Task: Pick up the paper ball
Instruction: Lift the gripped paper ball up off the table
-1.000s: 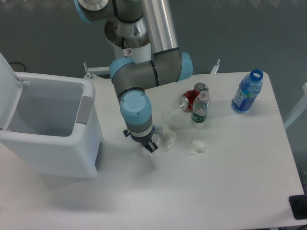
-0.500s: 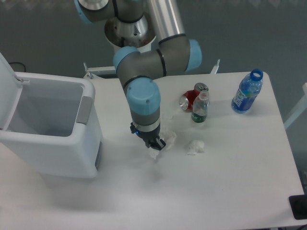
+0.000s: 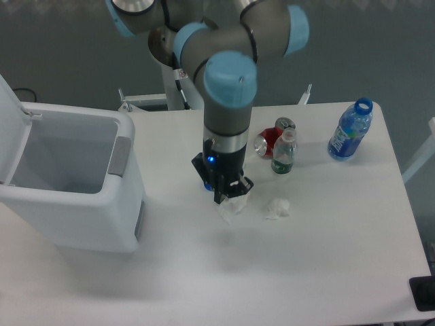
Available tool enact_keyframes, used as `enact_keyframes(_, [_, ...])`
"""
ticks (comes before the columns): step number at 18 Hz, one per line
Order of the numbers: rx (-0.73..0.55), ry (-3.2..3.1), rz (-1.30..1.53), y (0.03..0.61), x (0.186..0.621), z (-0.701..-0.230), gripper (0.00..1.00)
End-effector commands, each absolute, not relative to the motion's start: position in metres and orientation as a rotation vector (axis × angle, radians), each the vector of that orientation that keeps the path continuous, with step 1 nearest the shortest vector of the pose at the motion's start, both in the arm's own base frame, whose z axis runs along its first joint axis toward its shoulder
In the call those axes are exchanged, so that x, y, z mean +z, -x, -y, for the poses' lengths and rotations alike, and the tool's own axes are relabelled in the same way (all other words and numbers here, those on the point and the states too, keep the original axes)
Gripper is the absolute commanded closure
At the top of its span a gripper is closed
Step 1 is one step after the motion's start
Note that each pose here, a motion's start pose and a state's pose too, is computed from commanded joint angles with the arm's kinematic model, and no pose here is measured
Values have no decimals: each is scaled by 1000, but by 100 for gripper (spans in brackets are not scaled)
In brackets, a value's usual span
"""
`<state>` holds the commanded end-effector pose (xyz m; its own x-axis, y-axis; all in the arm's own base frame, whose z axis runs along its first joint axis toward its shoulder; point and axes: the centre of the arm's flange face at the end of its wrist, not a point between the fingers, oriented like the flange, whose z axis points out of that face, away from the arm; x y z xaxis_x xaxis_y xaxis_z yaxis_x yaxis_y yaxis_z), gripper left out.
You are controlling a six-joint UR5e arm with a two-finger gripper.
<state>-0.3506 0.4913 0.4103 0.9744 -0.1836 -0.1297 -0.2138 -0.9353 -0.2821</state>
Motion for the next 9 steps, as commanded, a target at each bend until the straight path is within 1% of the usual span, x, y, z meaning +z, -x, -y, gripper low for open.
enact_keyframes(9, [149,2824,-297,351,413,-488,100])
